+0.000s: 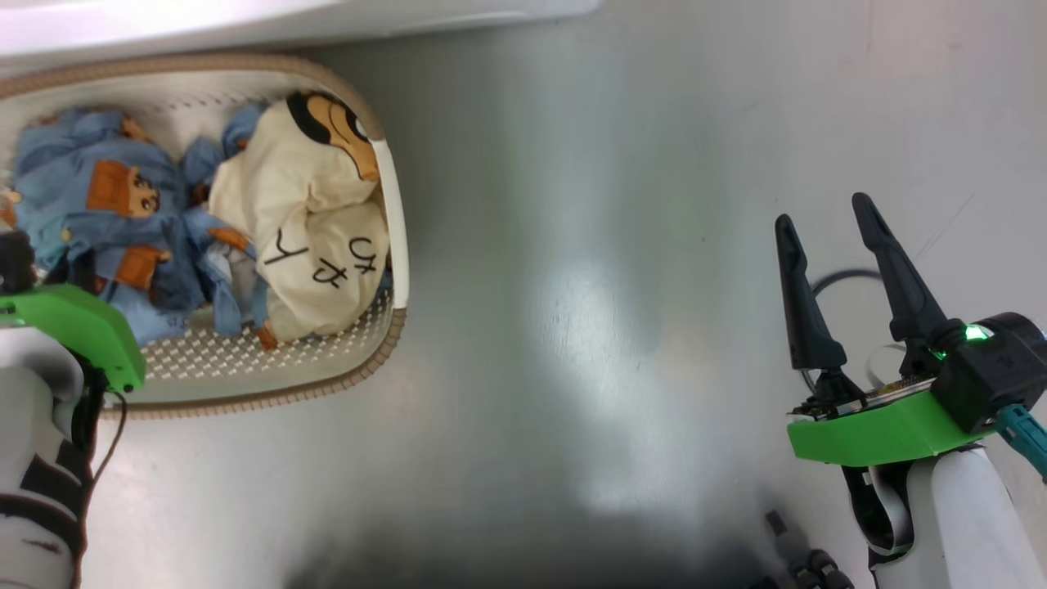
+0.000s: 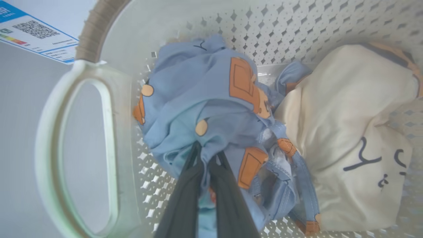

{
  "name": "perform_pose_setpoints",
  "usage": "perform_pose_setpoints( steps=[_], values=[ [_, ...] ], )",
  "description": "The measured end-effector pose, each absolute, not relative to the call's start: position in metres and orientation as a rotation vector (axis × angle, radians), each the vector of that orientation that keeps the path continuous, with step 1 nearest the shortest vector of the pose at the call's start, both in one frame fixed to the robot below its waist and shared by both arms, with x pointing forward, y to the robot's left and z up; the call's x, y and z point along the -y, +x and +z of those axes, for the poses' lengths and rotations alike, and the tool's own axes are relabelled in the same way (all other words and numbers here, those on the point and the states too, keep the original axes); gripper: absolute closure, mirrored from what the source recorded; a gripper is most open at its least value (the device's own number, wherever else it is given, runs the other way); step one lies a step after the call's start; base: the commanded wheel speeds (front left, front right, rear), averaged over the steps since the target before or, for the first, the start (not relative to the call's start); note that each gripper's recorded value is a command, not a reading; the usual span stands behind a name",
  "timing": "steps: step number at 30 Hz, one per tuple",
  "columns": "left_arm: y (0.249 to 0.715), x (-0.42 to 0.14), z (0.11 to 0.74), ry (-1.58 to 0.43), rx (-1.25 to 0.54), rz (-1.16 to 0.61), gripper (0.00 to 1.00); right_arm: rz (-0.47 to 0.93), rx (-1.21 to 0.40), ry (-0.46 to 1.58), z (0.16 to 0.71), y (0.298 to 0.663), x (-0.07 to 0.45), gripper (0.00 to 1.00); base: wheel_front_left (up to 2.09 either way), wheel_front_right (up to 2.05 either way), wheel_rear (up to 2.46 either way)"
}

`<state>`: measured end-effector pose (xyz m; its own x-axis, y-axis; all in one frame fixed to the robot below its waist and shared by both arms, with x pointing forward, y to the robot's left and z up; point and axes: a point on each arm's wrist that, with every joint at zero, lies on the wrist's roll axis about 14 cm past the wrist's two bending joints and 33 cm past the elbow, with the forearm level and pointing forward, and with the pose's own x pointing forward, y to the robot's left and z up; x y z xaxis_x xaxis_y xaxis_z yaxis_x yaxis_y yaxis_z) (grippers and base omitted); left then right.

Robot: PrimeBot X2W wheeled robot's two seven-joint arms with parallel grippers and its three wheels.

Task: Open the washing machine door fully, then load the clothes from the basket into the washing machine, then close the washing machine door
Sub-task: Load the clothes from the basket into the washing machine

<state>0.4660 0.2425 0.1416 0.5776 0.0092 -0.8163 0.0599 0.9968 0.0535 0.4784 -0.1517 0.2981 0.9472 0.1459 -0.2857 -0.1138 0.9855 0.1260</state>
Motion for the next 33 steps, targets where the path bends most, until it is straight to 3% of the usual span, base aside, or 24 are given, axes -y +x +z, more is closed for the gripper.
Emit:
perform_pose_setpoints(
  steps=[7, 33],
  values=[
    [0.483, -0.238, 0.184, 0.008, -0.804, -0.011, 1.0, 0.144, -0.244, 0.11, 0.326, 0.482, 0.148, 0.0, 0.0, 0.0, 0.0],
    [0.465, -0.247, 0.341, -0.088, -0.354, 0.077, 1.0, 0.227, -0.099, 0.133, 0.409, 0.47, 0.119, 0.0, 0.0, 0.0, 0.0]
  ],
)
